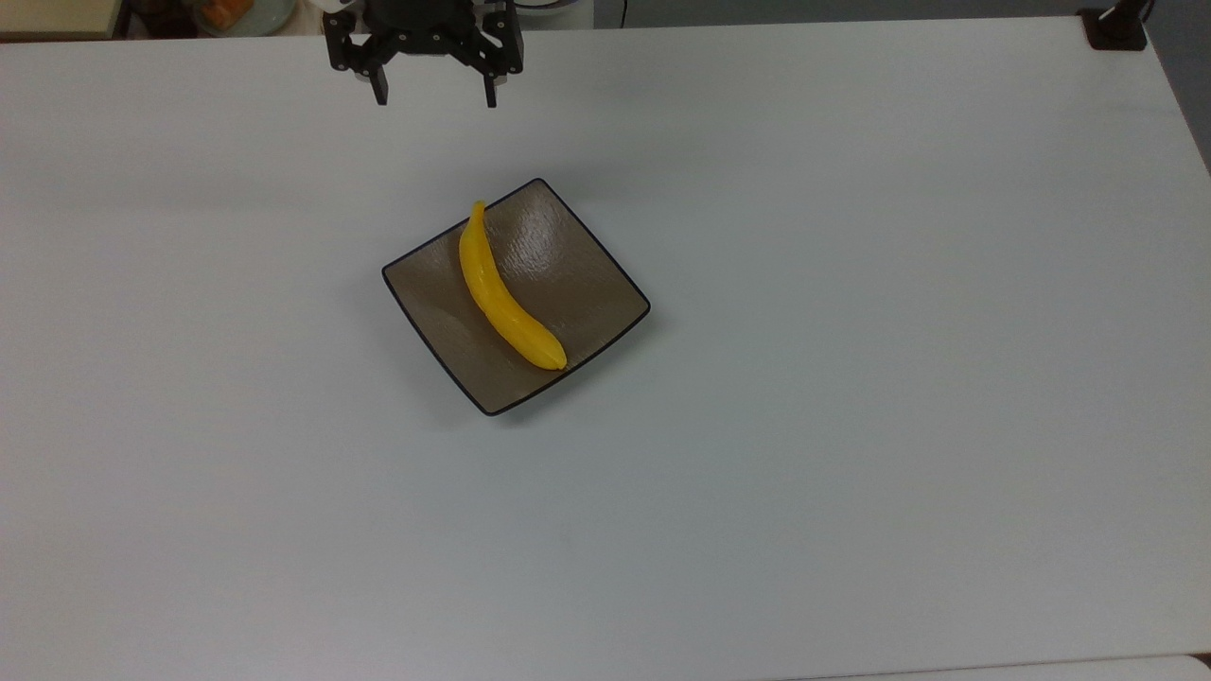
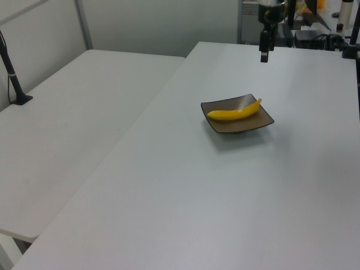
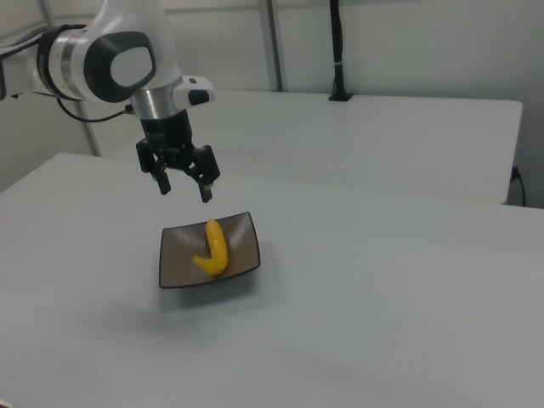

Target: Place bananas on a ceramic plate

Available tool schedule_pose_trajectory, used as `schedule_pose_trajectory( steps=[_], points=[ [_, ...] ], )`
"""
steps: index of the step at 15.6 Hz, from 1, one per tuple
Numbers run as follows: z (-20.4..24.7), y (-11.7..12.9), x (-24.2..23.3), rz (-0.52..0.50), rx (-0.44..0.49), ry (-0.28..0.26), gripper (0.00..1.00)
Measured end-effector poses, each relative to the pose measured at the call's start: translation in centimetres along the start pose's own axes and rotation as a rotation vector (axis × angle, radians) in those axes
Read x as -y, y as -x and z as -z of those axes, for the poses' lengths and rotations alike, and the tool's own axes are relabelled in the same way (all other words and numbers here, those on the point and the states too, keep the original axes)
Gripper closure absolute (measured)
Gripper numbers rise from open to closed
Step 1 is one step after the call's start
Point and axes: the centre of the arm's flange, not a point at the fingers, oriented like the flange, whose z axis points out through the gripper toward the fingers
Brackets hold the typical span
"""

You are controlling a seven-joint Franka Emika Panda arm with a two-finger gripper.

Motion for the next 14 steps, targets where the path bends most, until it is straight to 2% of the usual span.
schedule_pose_trajectory(
  steps=[14],
  points=[
    [-0.5,0.3,0.8,0.012,0.001,-0.005,0.00]
  ],
)
